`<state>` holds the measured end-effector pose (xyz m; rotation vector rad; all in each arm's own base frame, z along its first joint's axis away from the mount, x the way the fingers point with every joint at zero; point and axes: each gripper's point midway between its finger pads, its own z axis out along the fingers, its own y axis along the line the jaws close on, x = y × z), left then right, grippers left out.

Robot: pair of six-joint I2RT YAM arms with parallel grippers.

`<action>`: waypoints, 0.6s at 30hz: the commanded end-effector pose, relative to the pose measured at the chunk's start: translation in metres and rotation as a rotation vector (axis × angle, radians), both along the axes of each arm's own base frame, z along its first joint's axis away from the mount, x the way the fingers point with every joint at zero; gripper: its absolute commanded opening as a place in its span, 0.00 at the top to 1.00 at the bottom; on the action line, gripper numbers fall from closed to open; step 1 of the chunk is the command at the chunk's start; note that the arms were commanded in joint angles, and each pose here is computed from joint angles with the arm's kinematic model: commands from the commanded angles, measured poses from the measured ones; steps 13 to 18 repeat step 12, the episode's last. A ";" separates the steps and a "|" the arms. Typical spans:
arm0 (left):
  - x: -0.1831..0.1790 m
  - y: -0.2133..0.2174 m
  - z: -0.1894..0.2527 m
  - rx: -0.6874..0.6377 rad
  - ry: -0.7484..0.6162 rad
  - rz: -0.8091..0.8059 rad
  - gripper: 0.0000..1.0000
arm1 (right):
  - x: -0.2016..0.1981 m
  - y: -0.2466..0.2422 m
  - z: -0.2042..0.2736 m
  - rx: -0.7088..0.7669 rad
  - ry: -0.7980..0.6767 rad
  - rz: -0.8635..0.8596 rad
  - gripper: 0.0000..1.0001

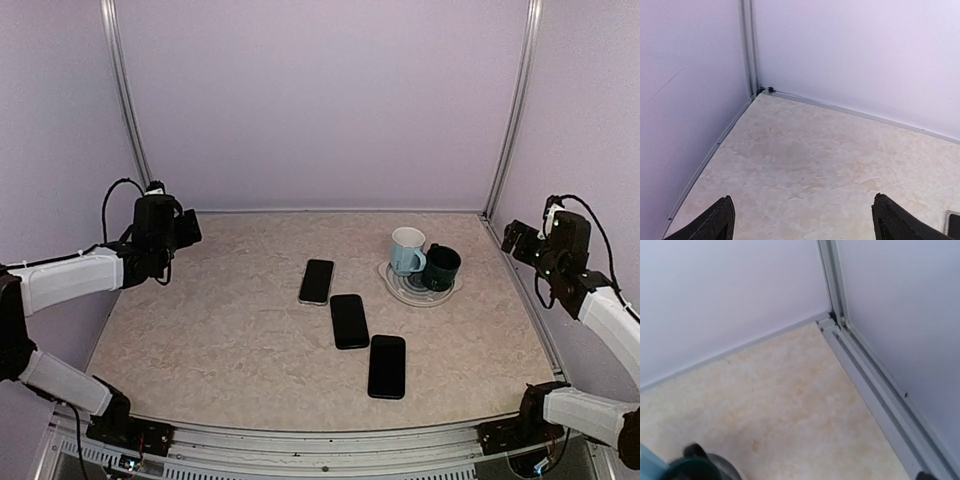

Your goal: Put the phone into the phone case

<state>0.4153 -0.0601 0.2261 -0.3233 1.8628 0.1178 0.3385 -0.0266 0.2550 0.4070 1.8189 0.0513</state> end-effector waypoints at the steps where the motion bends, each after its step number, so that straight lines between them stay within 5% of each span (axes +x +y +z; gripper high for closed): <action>1: -0.019 0.043 0.013 0.079 -0.130 0.200 0.05 | -0.011 -0.013 -0.015 0.016 -0.111 -0.072 0.01; 6: -0.041 0.076 -0.002 0.138 -0.164 0.376 0.01 | -0.035 -0.050 -0.062 0.182 -0.047 -0.372 0.01; 11: -0.038 0.074 -0.021 0.178 -0.147 0.347 0.01 | -0.032 -0.048 -0.096 0.145 0.110 -0.373 0.01; 18: -0.037 0.075 -0.022 0.185 -0.147 0.352 0.01 | -0.031 -0.048 -0.096 0.138 0.111 -0.366 0.01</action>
